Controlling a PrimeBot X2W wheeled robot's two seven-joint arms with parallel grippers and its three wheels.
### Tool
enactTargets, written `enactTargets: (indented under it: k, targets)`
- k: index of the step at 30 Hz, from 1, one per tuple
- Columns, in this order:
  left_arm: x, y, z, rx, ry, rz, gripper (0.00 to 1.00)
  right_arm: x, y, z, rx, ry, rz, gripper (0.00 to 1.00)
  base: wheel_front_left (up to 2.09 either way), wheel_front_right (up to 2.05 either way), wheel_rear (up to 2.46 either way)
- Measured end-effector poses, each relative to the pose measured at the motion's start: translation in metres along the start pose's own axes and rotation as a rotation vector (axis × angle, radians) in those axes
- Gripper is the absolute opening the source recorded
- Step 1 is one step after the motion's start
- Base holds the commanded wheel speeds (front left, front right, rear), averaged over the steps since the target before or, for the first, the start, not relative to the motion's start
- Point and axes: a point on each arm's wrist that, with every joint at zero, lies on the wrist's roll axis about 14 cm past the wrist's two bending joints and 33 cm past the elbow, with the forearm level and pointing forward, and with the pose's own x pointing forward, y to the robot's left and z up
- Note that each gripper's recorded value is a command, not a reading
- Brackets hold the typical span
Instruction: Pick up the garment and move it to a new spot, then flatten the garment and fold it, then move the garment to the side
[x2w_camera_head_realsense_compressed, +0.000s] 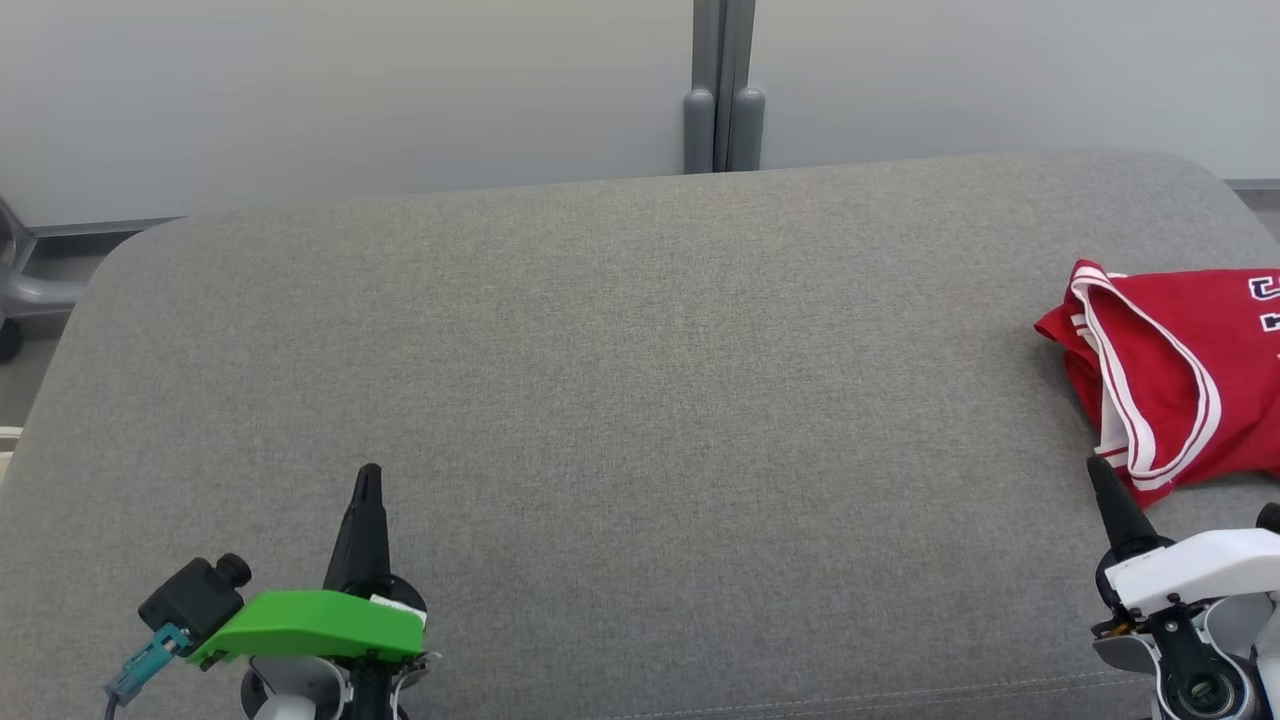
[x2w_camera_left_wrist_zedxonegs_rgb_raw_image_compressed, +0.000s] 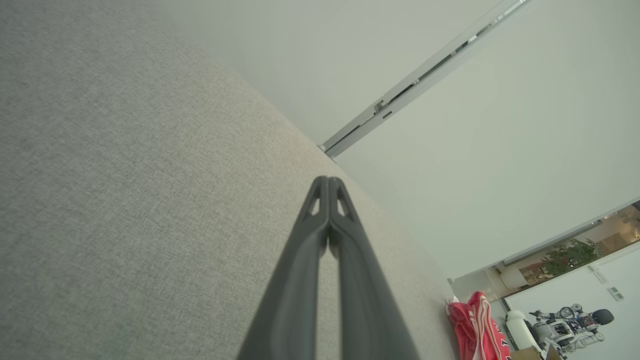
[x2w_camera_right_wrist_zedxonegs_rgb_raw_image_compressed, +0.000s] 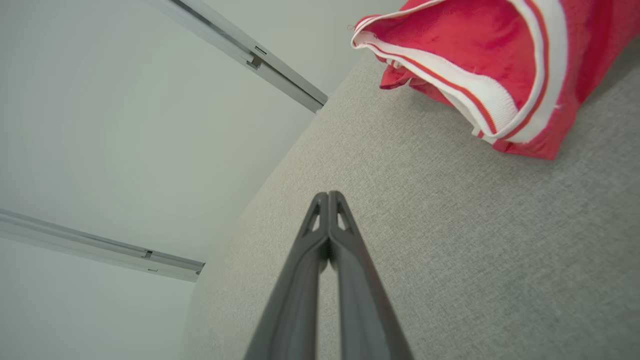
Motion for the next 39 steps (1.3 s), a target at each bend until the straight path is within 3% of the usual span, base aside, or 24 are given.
enactTargets:
  k: [39]
  targets:
    - [0.015, -0.008, -0.002, -0.410, -0.032, 0.009, 0.00, 0.017, -0.010, 0.022, 0.416, -0.013, 0.019, 0.00, 0.00, 0.00, 0.00]
